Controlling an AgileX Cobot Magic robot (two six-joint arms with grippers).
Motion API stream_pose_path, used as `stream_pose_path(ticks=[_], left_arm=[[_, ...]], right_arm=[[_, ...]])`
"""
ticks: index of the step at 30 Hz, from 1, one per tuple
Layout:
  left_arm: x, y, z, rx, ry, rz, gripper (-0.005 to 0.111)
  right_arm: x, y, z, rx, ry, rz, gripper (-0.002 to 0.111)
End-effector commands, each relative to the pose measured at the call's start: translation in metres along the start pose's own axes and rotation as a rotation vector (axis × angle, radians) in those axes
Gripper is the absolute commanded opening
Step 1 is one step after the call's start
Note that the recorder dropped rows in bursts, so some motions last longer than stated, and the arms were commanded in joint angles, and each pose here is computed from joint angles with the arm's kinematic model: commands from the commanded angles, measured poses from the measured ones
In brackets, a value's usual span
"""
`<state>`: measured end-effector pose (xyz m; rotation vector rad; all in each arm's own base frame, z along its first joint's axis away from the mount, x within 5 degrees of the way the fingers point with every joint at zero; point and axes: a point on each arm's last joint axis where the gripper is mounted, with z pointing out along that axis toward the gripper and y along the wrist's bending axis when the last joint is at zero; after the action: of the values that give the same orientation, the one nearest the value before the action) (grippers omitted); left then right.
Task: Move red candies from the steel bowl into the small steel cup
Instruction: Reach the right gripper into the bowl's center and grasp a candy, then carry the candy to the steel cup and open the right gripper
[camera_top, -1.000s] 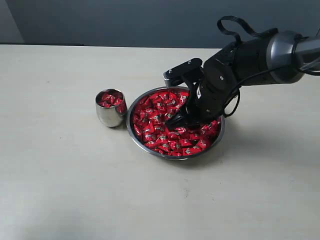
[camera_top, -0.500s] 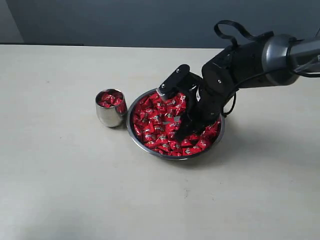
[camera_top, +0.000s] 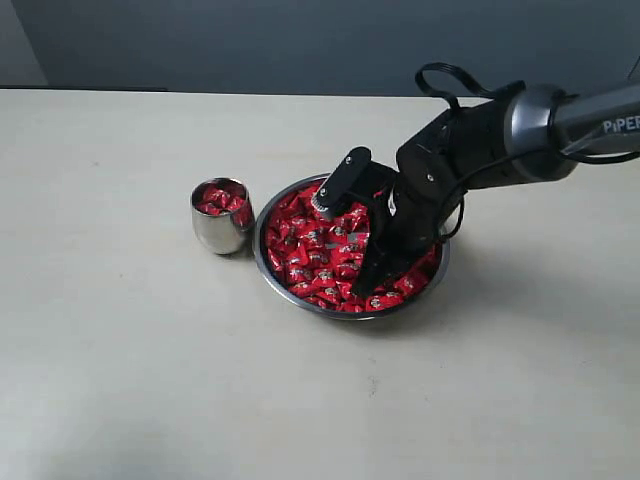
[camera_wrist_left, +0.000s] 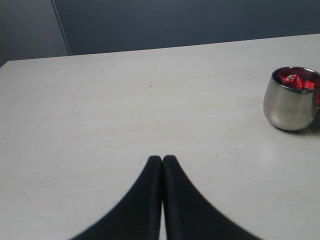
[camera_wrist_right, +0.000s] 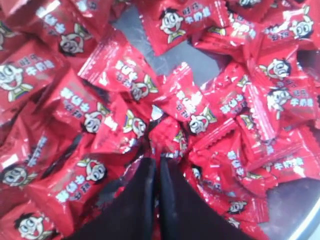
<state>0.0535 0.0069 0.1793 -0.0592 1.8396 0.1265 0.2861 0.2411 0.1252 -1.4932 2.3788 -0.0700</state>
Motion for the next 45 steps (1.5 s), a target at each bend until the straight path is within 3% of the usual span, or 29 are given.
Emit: stream_pose_path(ticks=[1, 14, 23, 30, 39, 45], left_arm=[[-0.003, 0.0, -0.001, 0.004, -0.018, 0.0, 0.0], [-0.003, 0.0, -0.001, 0.004, -0.018, 0.0, 0.0], [-0.003, 0.0, -0.001, 0.004, -0.018, 0.0, 0.0], [-0.003, 0.0, -0.001, 0.004, -0.018, 0.0, 0.0], [-0.003, 0.0, -0.001, 0.004, -0.018, 0.0, 0.0], [-0.003, 0.0, -0.001, 0.004, -0.018, 0.0, 0.0]], right_arm=[[0.0, -0.003, -0.005, 0.004, 0.0, 0.004, -0.001], [-0.003, -0.009, -0.041, 0.032, -0.049, 0.018, -0.001], [-0.012, -0.006, -0.062, -0.021, -0.164, 0.149, -0.001], [-0.048, 0.009, -0.082, -0.093, -0.425, 0.27, -0.001], [-0.11, 0.025, -0.076, -0.278, -0.449, 0.271, -0.001], [-0.13, 0.026, -0.054, -0.334, -0.425, 0.28, -0.001]])
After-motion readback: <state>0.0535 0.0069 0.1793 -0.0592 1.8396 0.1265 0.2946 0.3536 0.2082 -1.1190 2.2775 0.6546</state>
